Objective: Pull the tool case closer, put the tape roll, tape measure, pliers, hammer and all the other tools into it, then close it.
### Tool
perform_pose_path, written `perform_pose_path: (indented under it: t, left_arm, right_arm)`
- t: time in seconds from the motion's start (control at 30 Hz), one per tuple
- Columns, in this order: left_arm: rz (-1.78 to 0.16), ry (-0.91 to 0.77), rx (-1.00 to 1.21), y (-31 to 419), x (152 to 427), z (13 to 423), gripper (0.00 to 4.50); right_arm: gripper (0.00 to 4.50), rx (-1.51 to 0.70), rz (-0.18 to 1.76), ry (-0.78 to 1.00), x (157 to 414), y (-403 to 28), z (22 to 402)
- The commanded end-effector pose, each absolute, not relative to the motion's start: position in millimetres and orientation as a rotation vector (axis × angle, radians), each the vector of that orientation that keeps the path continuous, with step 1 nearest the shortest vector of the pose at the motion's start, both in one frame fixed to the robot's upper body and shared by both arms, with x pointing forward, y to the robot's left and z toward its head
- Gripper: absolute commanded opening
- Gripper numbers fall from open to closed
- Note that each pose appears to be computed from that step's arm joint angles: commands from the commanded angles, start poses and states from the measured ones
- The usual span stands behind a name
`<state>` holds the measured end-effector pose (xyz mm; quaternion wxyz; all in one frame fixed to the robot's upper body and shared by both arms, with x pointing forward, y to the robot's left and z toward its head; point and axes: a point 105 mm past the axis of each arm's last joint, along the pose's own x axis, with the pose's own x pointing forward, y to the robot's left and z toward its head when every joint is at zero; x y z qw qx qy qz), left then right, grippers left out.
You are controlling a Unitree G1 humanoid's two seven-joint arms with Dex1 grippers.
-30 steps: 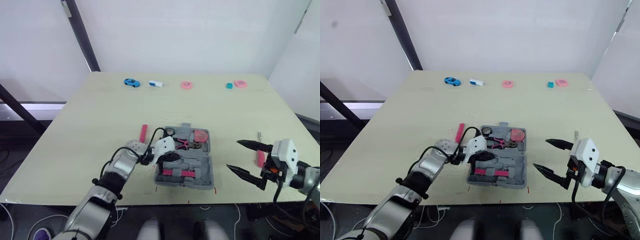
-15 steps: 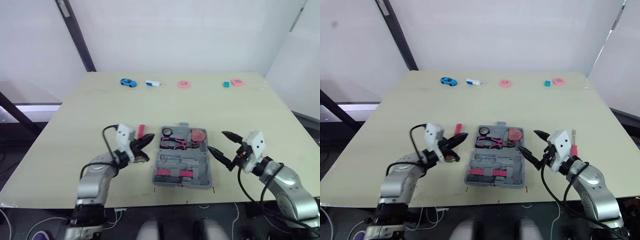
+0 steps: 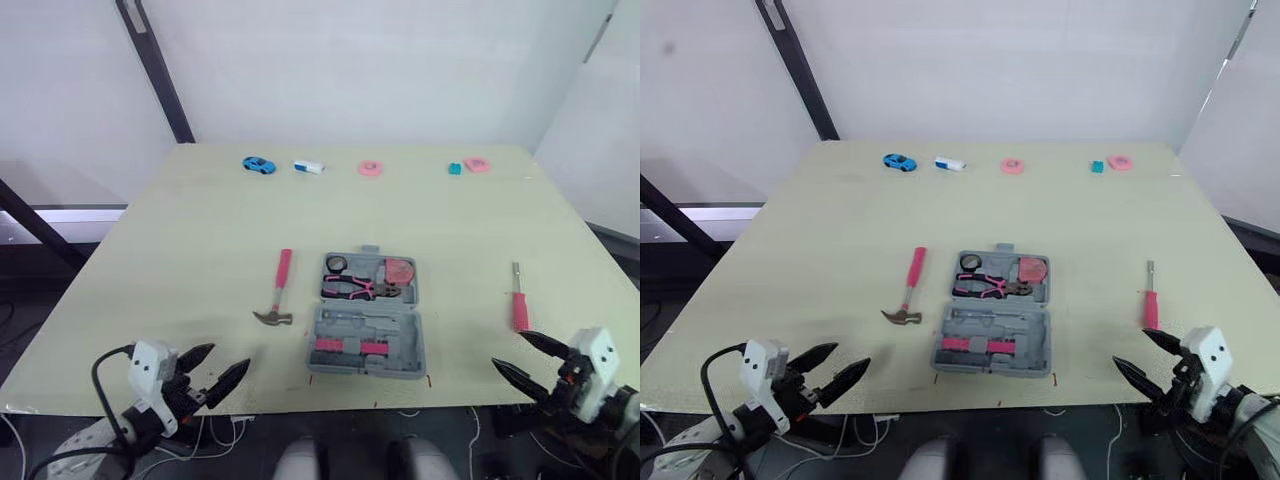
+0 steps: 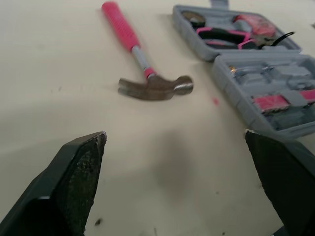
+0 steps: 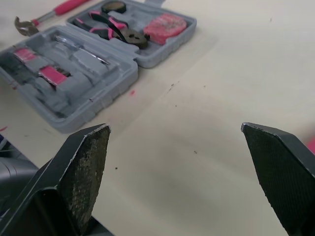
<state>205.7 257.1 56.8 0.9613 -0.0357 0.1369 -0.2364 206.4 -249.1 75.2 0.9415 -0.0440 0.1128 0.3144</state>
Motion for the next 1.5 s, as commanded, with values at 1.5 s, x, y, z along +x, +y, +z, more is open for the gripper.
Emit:
perform_pose_path:
  t: [1.5]
  left_arm:
    - [-0.213,0.428,-0.037,196.2,311.9,85.6,4.48]
  right_arm:
    - [4.50,-0.180,1.185,-0.080,254.1,-120.5,178.7]
